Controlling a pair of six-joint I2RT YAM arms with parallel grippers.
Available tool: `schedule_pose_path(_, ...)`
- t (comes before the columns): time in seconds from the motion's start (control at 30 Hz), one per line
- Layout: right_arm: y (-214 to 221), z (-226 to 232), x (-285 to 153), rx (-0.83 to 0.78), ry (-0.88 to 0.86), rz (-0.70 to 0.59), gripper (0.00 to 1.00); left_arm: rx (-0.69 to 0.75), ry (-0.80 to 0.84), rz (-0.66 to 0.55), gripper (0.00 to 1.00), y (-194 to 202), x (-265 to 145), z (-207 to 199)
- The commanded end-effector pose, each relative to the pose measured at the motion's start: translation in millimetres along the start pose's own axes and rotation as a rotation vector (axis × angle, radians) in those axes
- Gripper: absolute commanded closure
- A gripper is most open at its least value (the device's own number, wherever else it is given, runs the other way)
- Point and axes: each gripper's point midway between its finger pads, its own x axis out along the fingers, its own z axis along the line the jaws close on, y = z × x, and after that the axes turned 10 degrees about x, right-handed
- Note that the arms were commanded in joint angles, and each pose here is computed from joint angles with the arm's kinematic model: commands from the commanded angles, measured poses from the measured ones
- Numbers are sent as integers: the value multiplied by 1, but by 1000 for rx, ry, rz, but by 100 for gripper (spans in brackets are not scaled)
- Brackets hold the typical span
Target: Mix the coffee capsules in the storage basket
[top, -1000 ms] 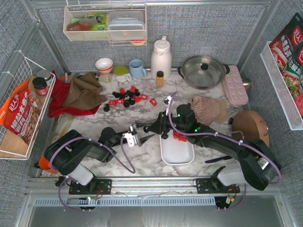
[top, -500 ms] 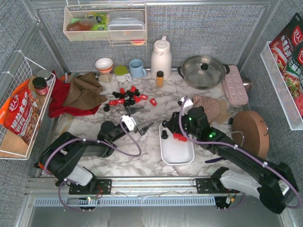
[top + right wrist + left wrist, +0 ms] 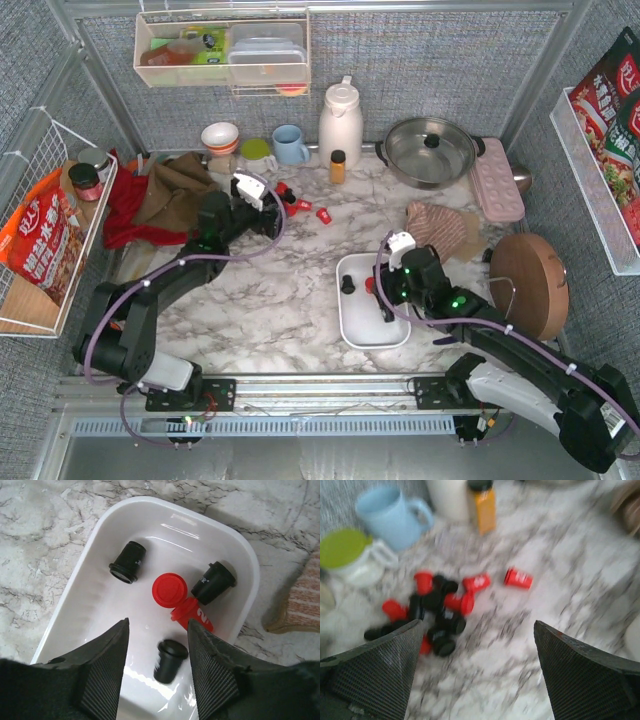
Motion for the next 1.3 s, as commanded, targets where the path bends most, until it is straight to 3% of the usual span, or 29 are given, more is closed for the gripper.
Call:
schedule_pose_path(0.0,-10,13,5,-8,-75,-60,44,42,89,300,0,82,-24,0)
schedule_pose_path(0.17,-3,12,10,-12,-87,-74,42,121,103,337,7,127,-56,32)
schedule_pose_path(0.27,-1,12,13,-17,-94,-78,42,9,-32,323,23,126,-68,79)
schedule_pose_path(0.37,-1,12,15,-17,-94,-81,42,-109,-129,400,25,132,-67,109)
schedule_pose_path(0.53,4,12,20,-15,-91,-60,42,-284,-108,513,24,154,-55,108)
schedule_pose_path(0.67,6,11,20,-15,-90,-56,42,-416,-176,737,25,185,-63,117)
schedule_pose_path(0.73,5,11,20,-15,-91,-60,42,-442,-187,787,29,191,-61,122)
schedule_pose_path(0.97,8,11,22,-12,-91,-54,42,-412,-235,930,42,210,-61,113)
schedule_pose_path(1.27,9,12,23,-13,-97,-47,42,-388,-288,1064,42,228,-64,108)
